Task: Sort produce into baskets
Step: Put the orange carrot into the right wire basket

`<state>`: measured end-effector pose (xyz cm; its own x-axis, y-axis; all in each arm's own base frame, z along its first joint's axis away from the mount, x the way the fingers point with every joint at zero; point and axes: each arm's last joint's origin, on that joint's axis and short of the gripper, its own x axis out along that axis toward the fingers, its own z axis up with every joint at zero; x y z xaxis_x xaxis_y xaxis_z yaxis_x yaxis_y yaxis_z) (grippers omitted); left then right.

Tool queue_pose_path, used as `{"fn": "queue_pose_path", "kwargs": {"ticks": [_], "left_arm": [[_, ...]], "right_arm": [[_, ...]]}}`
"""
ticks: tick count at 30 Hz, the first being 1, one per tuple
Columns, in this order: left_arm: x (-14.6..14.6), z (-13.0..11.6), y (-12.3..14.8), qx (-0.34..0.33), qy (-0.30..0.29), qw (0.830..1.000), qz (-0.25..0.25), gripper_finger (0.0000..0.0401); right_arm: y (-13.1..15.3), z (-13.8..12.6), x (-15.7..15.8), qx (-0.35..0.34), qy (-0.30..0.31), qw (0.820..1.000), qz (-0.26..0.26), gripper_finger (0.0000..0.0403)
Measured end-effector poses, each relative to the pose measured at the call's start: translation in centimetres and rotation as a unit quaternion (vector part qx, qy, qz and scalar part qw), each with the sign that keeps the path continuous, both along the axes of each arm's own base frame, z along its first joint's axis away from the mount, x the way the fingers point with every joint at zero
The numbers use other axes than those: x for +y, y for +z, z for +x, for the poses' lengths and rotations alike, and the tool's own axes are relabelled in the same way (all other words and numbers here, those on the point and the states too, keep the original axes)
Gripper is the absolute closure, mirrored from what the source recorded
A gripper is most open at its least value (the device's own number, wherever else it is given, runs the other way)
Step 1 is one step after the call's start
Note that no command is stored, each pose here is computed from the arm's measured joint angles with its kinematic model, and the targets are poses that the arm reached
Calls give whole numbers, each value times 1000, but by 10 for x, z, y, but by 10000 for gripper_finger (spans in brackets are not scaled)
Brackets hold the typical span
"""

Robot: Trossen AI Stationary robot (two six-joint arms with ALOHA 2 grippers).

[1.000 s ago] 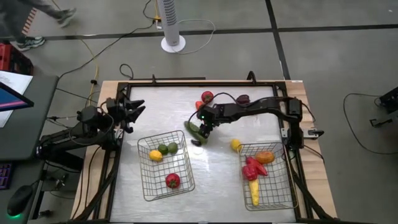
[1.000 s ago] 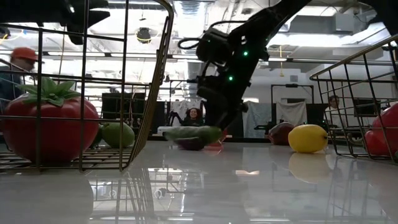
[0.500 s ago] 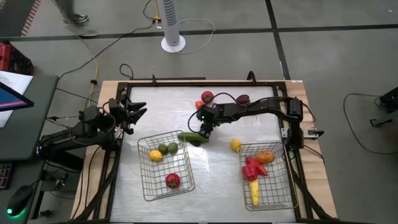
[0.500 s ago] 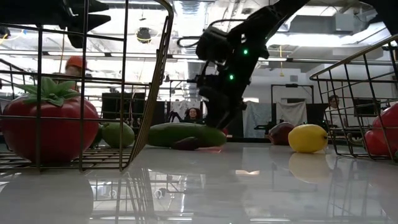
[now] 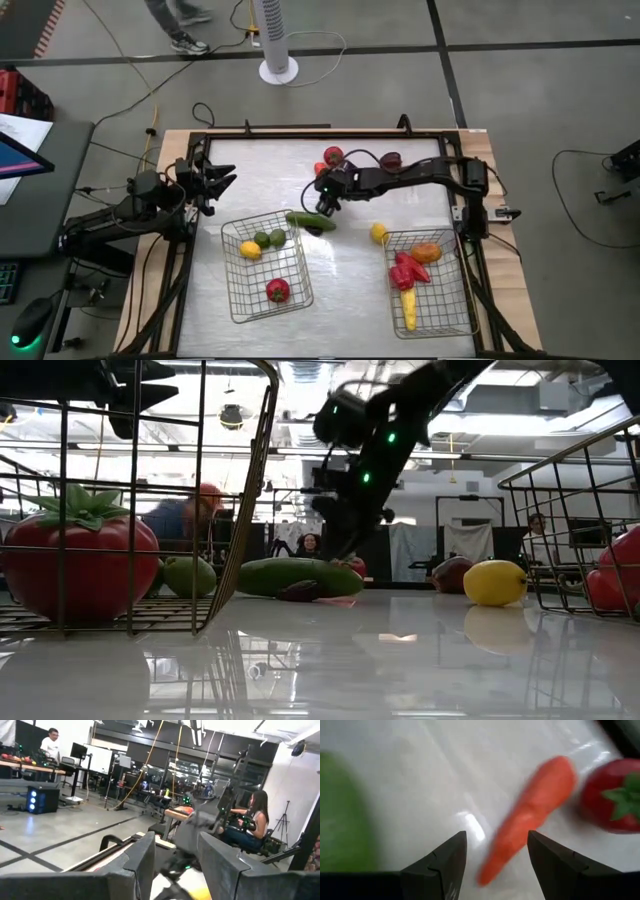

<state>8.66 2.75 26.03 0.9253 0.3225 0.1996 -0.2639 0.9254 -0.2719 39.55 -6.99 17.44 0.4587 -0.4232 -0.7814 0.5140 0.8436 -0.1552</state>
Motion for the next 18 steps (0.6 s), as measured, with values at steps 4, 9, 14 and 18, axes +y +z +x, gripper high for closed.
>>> {"fn": "queue_pose_path", "kwargs": {"ticks": [4,9,14,18], "left_arm": [[0,0,0,1,-2,1000,0,268],[0,0,-2,11,-1,1000,8,268],[0,0,-2,14,0,1000,11,268],[0,0,-2,14,0,1000,11,268]], "right_arm": [[-19,5,-17,-1,-45,999,-29,168],[-39,5,-32,14,-68,997,-15,168],[-48,5,-36,20,-68,997,-8,177],[-47,7,-33,18,-58,998,-16,223]]}}
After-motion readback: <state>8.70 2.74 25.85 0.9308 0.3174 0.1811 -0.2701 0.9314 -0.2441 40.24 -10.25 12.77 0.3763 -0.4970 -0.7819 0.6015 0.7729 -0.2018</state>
